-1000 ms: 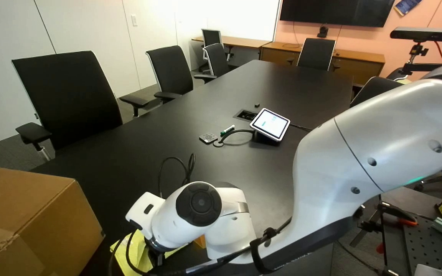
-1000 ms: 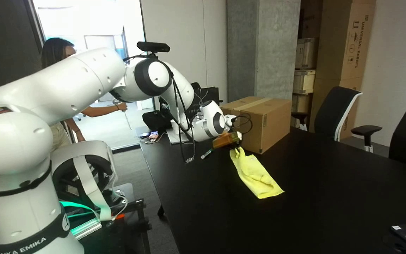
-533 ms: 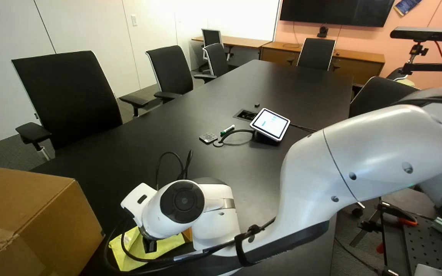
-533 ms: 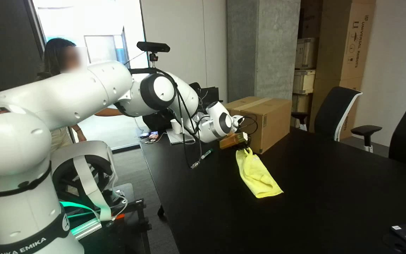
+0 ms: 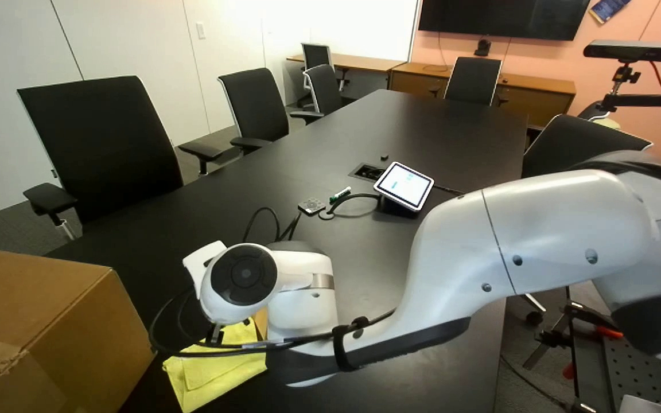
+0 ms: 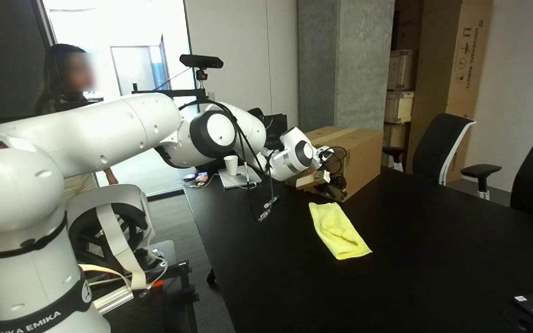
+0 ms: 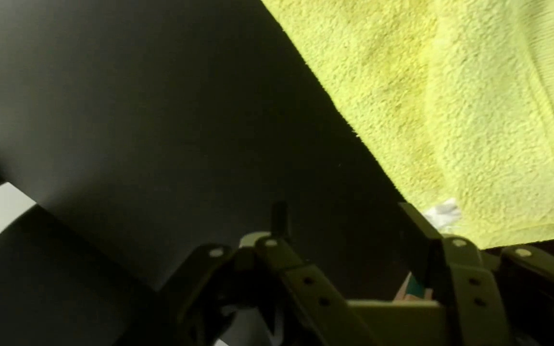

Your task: Fold the towel in half

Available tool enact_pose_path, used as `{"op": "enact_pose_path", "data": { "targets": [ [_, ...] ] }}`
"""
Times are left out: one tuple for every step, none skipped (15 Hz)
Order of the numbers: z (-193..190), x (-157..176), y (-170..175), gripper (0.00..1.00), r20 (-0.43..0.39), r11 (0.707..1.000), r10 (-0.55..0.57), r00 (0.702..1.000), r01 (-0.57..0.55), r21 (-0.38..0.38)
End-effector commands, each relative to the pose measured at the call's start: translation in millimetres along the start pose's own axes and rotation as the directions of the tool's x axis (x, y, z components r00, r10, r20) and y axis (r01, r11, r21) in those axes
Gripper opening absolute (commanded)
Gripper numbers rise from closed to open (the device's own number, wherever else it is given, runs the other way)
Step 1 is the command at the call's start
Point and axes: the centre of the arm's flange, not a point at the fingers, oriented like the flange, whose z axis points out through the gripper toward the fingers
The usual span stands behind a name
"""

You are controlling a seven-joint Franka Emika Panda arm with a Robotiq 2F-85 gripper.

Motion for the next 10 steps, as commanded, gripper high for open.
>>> {"op": "enact_pose_path", "data": {
  "targets": [
    [-6, 18, 42, 0.91, 0.052, 0.996, 0.086, 0.995, -0.086, -0.014],
    [-16, 7, 58, 0.97, 0.096, 0.995, 0.097, 0.991, -0.096, -0.013],
    [-29, -9, 78, 1.00, 0.155, 0.994, 0.113, 0.981, -0.112, -0.018],
    [-36, -21, 93, 1.00, 0.201, 0.992, 0.129, 0.971, -0.128, -0.018],
    [-50, -36, 109, 1.00, 0.262, 0.990, 0.142, 0.955, -0.143, -0.015],
    [-54, -41, 120, 1.00, 0.304, 0.986, 0.163, 0.939, -0.167, -0.014],
    [-60, -47, 130, 1.00, 0.348, 0.983, 0.176, 0.921, -0.186, -0.005],
    [-67, -53, 140, 1.00, 0.387, 0.976, 0.202, 0.900, -0.219, 0.001],
    [-74, -58, 149, 1.00, 0.425, 0.968, 0.224, 0.877, -0.250, 0.007],
    [-82, -63, 158, 1.00, 0.454, 0.958, 0.246, 0.857, -0.285, 0.020]
  ]
}}
